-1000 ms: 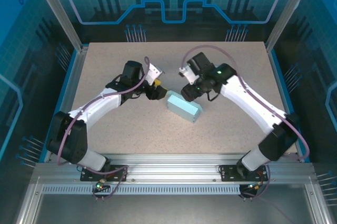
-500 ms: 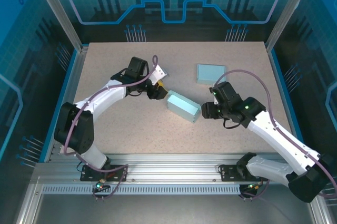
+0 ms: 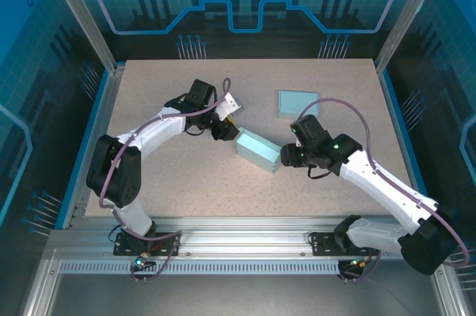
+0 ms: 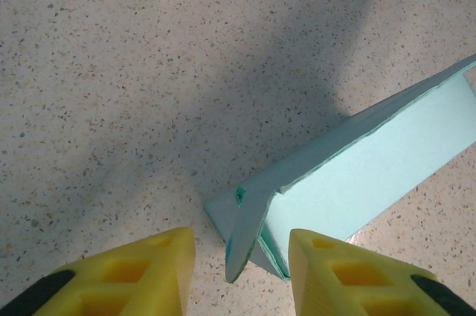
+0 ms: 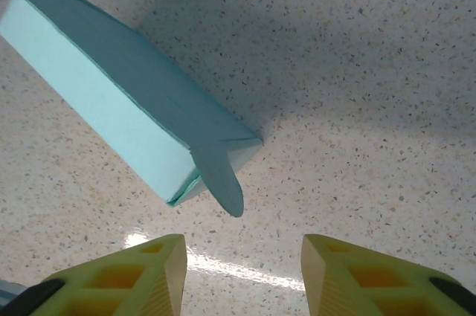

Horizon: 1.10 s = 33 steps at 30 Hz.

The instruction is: Fold the paper box

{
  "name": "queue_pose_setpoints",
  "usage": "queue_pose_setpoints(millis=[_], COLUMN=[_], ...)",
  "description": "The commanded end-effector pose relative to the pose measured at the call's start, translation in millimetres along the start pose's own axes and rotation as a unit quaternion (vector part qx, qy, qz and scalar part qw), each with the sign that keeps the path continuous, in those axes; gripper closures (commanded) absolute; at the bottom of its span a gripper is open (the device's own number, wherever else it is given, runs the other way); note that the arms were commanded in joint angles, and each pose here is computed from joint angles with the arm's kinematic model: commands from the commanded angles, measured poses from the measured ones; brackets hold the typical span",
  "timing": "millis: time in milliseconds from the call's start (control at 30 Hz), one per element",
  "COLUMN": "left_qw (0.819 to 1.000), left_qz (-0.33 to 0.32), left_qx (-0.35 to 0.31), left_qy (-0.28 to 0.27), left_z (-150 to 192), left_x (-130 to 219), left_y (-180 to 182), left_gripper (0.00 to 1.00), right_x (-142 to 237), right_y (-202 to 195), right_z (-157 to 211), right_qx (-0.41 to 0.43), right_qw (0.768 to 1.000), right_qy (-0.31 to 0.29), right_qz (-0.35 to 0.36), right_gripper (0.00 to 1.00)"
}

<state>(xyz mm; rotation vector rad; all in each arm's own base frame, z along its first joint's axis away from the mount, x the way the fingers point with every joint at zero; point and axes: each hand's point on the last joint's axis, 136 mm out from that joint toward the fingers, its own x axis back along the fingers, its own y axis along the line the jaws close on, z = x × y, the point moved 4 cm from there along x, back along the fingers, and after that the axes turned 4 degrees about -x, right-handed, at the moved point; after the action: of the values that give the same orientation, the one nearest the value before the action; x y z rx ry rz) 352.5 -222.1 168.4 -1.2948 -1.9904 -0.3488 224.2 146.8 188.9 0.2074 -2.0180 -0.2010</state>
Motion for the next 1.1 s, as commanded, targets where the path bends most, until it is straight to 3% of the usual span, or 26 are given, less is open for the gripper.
queue_pose_setpoints(millis=[0,200,467,667,967,1067], left_qw=[1.000,1.000,1.000,0.999,0.995,0.988], left_qz=[0.011,0.017,0.015,0.010,-0.022,-0.068], left_qx=[-0.006,0.001,0.022,0.036,0.100,0.141], left_qy=[0.002,0.004,-0.004,-0.010,-0.017,-0.009], left_z=[-4.2,-4.9,-6.5,-10.9,-16.4,-13.3], left_x=[-2.8,-8.6,-11.7,-10.2,2.1,4.4], left_y=[-2.6,-4.6,-6.8,-11.7,-17.8,-18.2], left_gripper=[0.65,0.79,0.92,0.97,1.00,1.00], right_x=[1.1,-6.6,-19.5,-23.3,-26.5,-28.4], right_y=[8.7,16.9,18.7,21.3,18.9,20.5], right_z=[-14.0,-20.0,-19.4,-21.1,-26.2,-31.7], right_qx=[0.011,0.015,0.012,0.011,0.007,0.007], right_qw=[1.000,1.000,1.000,1.000,1.000,1.000], right_qy=[-0.016,-0.010,0.004,0.004,-0.002,-0.012], right_qz=[-0.006,-0.015,-0.011,-0.015,0.004,0.008], right_gripper=[0.54,0.56,0.71,0.89,0.91,0.91])
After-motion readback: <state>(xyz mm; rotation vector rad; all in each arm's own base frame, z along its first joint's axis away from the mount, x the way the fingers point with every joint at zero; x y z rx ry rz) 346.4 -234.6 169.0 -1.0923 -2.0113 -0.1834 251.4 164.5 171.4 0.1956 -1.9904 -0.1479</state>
